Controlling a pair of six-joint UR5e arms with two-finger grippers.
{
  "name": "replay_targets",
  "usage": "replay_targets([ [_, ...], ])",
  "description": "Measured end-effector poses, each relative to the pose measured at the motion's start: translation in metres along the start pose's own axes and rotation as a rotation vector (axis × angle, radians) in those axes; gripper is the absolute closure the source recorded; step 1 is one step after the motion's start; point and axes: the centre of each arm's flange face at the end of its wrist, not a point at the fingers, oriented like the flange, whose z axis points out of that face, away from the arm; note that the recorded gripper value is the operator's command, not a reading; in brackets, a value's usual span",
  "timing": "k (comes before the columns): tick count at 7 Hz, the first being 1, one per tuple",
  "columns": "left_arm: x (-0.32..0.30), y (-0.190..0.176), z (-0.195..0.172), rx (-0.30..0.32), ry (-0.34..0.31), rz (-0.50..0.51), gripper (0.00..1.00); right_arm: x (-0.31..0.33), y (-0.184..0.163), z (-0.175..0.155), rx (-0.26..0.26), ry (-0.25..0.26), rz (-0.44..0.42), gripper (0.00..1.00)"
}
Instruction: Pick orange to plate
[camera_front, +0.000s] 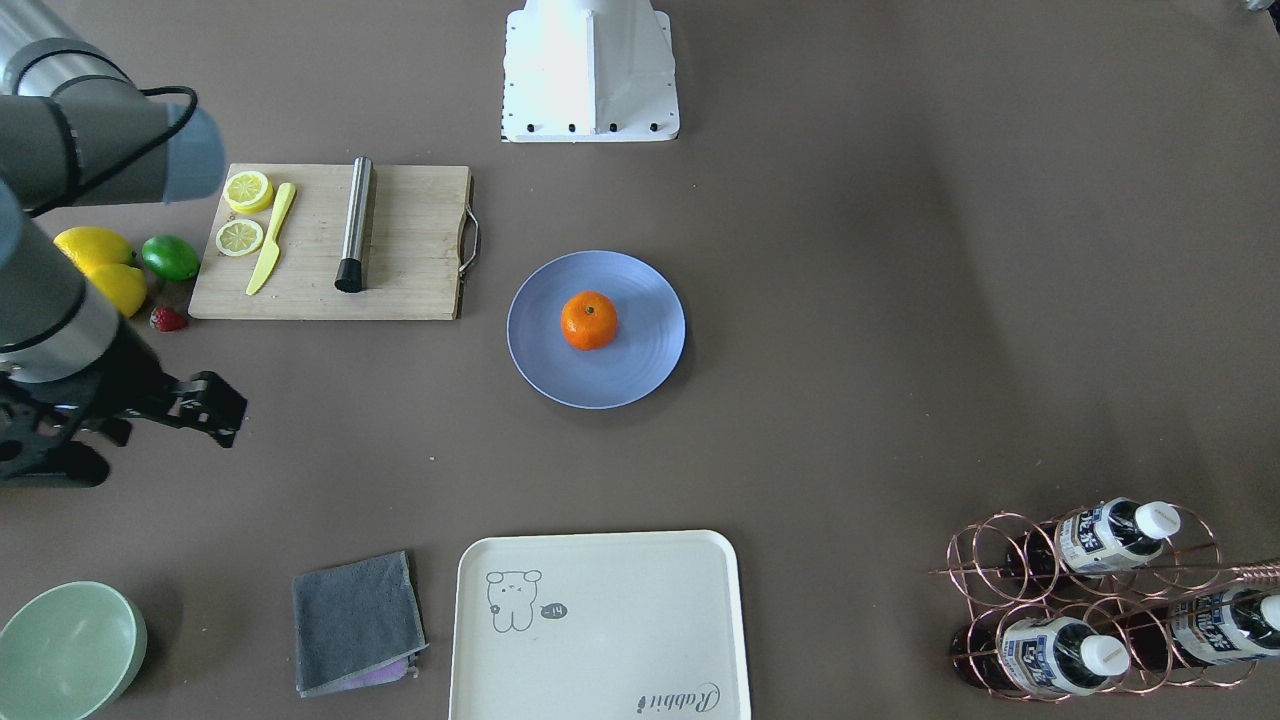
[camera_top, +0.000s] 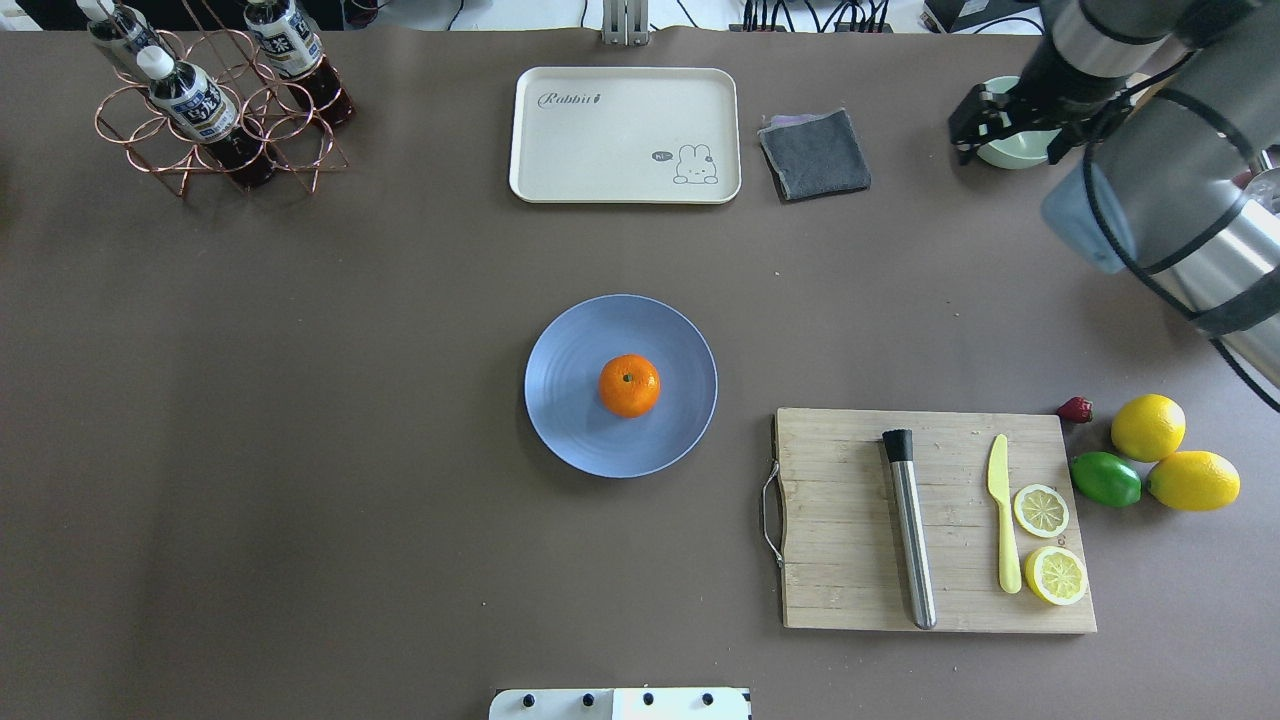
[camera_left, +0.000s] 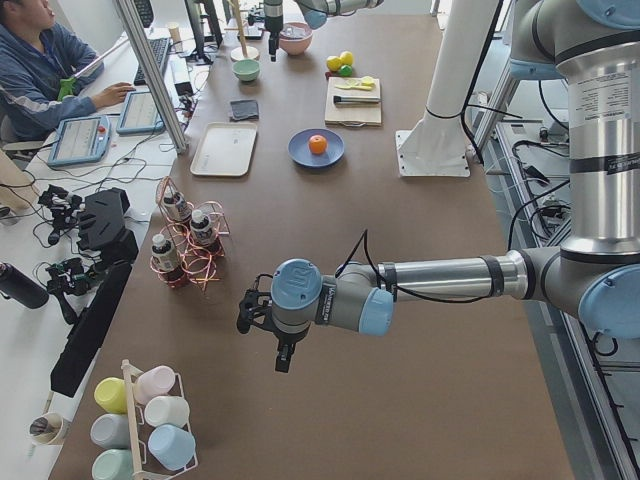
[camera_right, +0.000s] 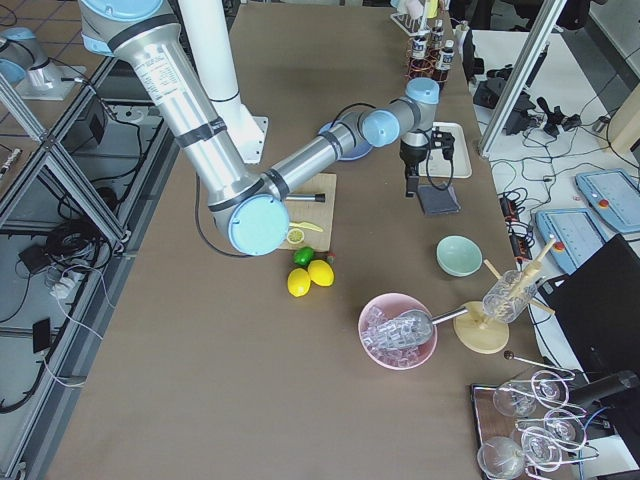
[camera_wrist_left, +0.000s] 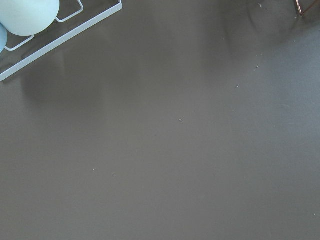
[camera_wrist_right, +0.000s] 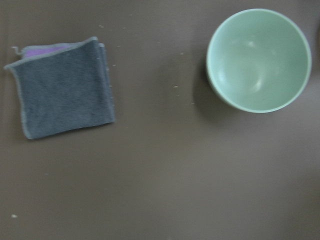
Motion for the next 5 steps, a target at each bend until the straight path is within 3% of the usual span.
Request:
replay_targets([
  [3, 0.018, -0.039, -0.008, -0.097, -0.004, -0.085, 0.02, 0.189, 0.021, -0.010, -0.057, 0.061, -0.148, 0.00],
  [5, 0.023, -0.045, -0.012, -0.098, -0.004, -0.085, 0.02, 0.299, 0.074, 0.004, -0.119, 0.070, -0.105, 0.00],
])
